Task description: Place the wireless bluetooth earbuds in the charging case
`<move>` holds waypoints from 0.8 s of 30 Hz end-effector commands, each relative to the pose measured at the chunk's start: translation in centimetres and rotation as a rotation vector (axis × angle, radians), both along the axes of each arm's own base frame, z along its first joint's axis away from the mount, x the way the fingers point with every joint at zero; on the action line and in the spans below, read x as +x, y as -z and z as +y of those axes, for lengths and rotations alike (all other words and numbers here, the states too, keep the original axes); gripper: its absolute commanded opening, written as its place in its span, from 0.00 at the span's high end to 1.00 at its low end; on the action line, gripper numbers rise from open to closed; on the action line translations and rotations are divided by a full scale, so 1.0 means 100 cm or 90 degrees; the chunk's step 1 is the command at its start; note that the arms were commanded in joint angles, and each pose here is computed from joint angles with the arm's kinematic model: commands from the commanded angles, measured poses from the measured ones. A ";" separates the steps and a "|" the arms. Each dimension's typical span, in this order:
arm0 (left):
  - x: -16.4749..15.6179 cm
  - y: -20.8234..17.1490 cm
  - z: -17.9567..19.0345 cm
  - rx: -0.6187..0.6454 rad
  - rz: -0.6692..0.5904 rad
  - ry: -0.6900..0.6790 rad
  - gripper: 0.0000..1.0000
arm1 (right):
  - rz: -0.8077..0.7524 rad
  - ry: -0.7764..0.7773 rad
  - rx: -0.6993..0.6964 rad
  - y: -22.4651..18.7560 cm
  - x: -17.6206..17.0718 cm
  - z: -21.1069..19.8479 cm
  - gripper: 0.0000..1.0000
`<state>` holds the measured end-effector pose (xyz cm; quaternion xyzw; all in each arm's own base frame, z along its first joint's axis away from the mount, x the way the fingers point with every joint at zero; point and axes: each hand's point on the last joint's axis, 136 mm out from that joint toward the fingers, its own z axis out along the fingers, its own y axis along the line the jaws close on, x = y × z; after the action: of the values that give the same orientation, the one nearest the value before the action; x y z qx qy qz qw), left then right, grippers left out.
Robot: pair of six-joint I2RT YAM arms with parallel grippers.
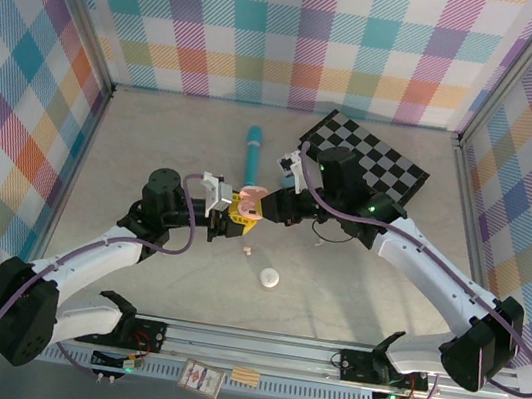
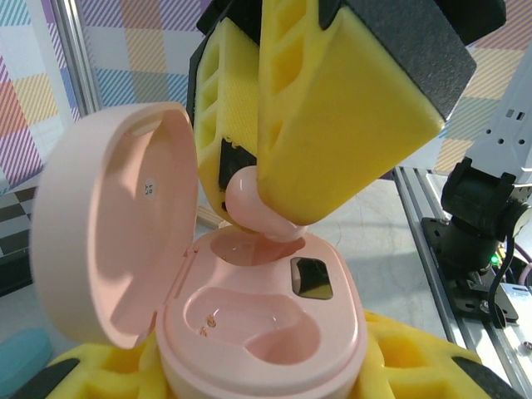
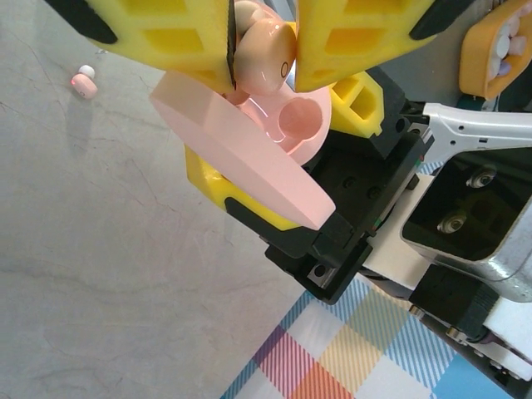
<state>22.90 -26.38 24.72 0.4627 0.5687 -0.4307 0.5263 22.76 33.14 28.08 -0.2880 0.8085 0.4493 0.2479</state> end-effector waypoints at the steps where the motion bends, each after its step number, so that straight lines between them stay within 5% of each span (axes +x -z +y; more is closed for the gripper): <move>1: -0.013 -0.023 -0.006 -0.026 -0.045 0.057 0.66 | -0.033 0.024 -0.009 -0.007 0.009 -0.001 0.77; 24: -0.016 -0.023 -0.005 -0.027 -0.045 0.058 0.66 | -0.061 0.053 -0.016 -0.013 0.010 -0.003 0.62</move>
<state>22.96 -26.37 24.52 0.4613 0.5723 -0.4309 0.5234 22.67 33.36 28.04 -0.2889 0.8135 0.4283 0.2670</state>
